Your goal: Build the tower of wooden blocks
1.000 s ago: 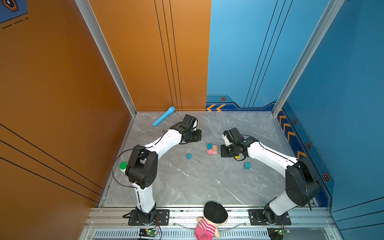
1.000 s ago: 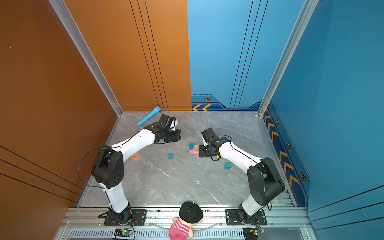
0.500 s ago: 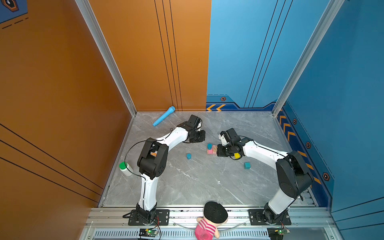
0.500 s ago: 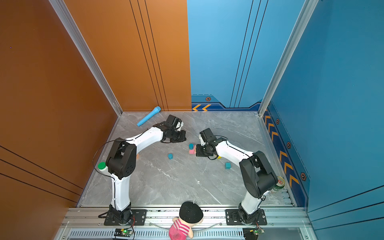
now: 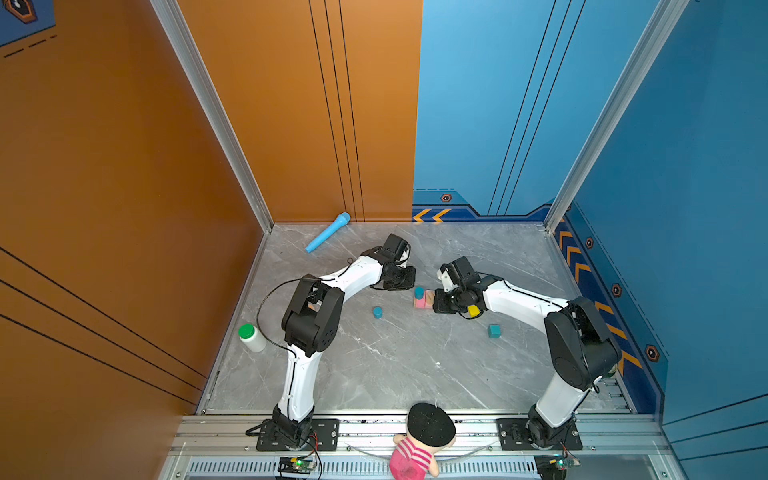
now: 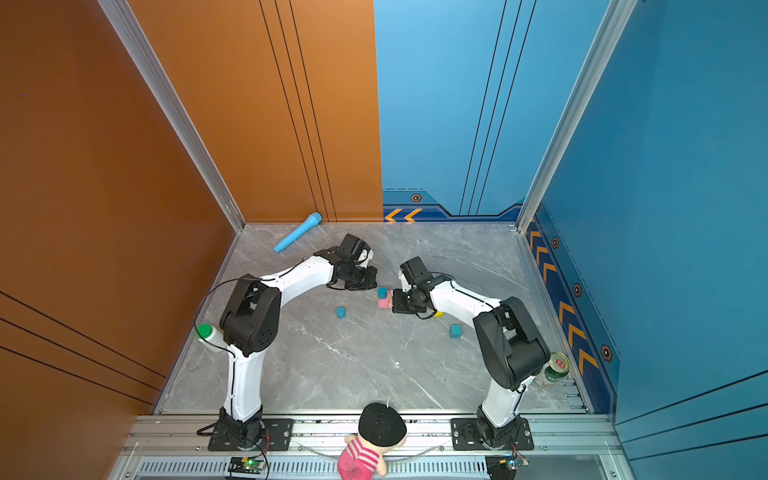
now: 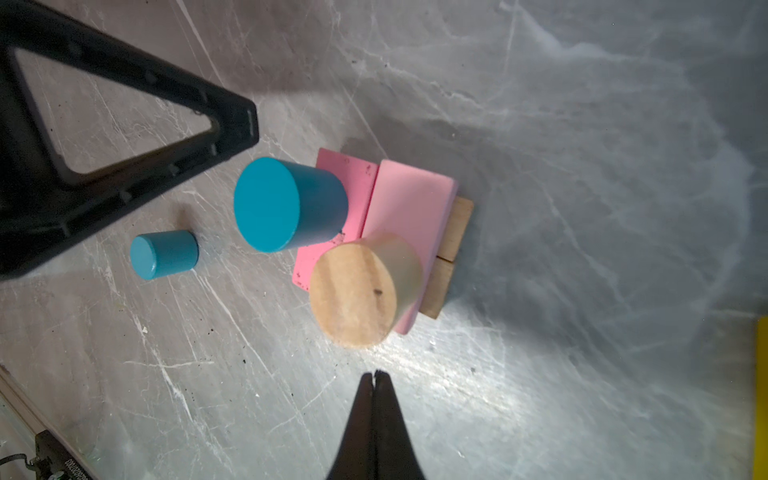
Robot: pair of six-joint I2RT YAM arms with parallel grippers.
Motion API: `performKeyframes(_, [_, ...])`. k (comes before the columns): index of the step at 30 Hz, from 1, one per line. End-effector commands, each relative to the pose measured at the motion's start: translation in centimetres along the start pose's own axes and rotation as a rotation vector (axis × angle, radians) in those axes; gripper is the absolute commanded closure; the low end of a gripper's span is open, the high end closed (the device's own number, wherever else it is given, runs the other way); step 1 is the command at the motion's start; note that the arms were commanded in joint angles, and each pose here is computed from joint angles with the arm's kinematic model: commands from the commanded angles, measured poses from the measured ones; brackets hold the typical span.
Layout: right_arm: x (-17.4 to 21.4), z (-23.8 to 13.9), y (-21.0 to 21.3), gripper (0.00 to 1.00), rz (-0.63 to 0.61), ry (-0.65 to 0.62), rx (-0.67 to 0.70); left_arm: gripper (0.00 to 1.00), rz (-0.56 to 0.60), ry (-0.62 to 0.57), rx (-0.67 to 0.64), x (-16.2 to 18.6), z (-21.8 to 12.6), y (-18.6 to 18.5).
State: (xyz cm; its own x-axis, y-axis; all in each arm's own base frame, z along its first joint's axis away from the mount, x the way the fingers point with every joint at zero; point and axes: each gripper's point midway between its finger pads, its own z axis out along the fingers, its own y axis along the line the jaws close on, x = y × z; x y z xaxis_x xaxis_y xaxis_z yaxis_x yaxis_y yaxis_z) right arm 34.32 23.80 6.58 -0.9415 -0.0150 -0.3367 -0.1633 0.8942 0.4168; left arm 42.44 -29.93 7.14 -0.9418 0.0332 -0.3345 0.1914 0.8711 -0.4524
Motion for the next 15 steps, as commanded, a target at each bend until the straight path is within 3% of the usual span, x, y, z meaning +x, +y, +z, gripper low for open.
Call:
performKeyframes(1, [-0.73, -0.01, 0.30, 1.00, 0.015, -0.012, -0.020, 1.00, 0.017, 0.030, 0.007, 0.45, 0.43, -0.41])
performKeyframes(15, [-1.16, 0.52, 0.19, 1.00, 0.029, -0.015, -0.033, 1.00, 0.032, 0.036, 0.018, 0.70, 0.48, -1.04])
